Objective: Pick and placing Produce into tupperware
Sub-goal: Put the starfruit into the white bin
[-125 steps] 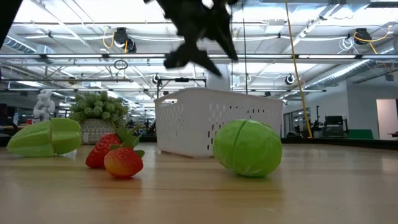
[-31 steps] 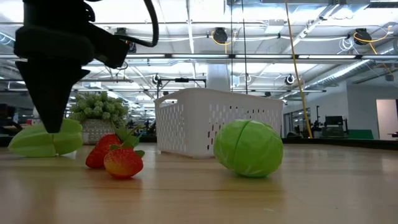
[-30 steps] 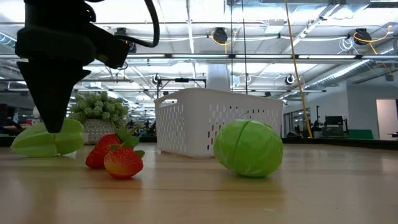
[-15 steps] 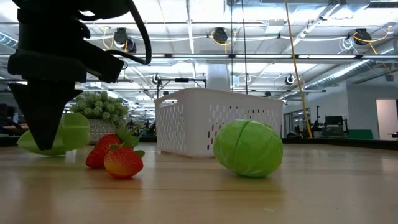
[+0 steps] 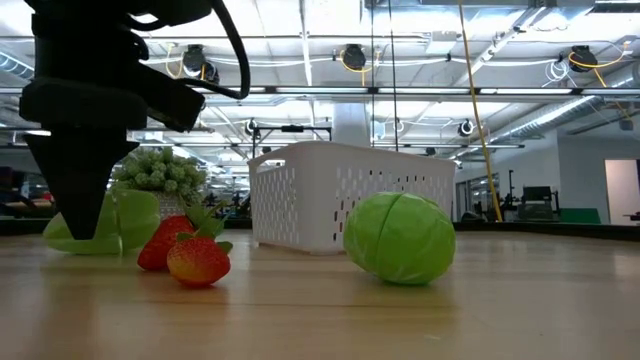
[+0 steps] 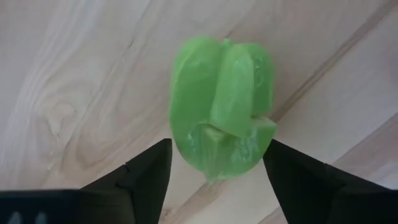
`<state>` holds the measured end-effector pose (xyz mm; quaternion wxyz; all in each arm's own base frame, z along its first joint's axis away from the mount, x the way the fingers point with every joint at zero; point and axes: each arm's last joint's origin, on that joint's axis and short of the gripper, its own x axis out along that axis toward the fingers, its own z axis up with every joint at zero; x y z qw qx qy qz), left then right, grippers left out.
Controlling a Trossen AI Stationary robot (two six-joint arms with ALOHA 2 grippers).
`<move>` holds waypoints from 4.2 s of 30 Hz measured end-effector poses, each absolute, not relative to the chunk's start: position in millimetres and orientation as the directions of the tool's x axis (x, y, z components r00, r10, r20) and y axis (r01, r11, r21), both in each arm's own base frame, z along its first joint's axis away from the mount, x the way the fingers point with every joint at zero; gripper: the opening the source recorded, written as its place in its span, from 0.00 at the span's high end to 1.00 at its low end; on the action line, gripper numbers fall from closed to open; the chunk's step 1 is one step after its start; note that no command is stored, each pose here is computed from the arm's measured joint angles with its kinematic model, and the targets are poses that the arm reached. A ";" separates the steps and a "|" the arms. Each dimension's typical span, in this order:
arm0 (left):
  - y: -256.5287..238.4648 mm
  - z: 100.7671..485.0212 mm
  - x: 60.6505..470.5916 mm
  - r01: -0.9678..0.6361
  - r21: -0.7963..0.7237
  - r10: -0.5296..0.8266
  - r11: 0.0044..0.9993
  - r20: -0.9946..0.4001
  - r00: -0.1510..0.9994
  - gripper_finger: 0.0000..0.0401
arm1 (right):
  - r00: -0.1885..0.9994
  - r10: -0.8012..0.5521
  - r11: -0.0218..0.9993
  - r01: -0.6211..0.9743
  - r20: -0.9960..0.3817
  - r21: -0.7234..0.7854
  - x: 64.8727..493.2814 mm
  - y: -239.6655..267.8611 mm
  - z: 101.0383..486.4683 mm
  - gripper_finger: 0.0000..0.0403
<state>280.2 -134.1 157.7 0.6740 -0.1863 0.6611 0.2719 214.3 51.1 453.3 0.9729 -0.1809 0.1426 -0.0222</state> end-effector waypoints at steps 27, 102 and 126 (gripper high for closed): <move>-128.4 157.4 288.7 -0.608 0.077 0.126 0.790 -0.991 0.038 0.50 | 0.958 -0.095 0.933 -0.009 -0.270 -0.360 214.3 51.1 453.3 0.58; -116.7 157.7 303.0 -0.577 0.023 0.113 0.816 -0.986 0.120 0.44 | 0.958 -0.095 0.932 -0.010 -0.271 -0.361 214.3 51.1 453.1 0.58; -120.0 173.5 312.0 -0.546 0.008 0.108 0.838 -0.982 0.153 0.42 | 0.958 -0.095 0.932 -0.010 -0.270 -0.361 214.3 51.1 453.2 0.58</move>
